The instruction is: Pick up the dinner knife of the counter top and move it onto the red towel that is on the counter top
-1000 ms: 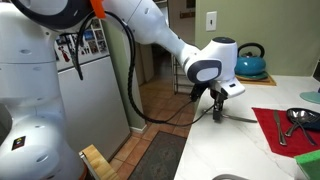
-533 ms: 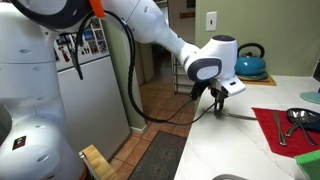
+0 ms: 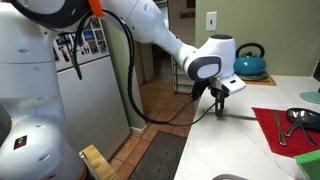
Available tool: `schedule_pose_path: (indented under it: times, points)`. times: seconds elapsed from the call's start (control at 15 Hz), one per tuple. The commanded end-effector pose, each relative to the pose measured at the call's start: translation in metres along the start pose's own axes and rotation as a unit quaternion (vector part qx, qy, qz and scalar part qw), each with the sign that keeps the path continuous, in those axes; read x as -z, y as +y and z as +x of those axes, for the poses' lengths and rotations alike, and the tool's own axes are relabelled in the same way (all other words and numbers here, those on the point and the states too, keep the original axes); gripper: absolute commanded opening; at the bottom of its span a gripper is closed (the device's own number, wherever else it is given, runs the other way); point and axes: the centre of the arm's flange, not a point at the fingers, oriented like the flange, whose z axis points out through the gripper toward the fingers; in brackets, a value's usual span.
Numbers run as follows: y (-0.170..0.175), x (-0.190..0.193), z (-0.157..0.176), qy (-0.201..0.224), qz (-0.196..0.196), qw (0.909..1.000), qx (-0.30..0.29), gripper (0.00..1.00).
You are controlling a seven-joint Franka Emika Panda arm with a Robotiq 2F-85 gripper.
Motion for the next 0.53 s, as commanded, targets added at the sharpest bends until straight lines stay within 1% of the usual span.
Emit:
schedule_pose_path:
  times: [0.0, 0.47]
  points:
    - [0.0103, 0.0072, -0.0103, 0.023, -0.025, 0.9993, 0.014, 0.04]
    - [0.009, 0.017, -0.0151, 0.065, -0.055, 0.9947, 0.058, 0.04]
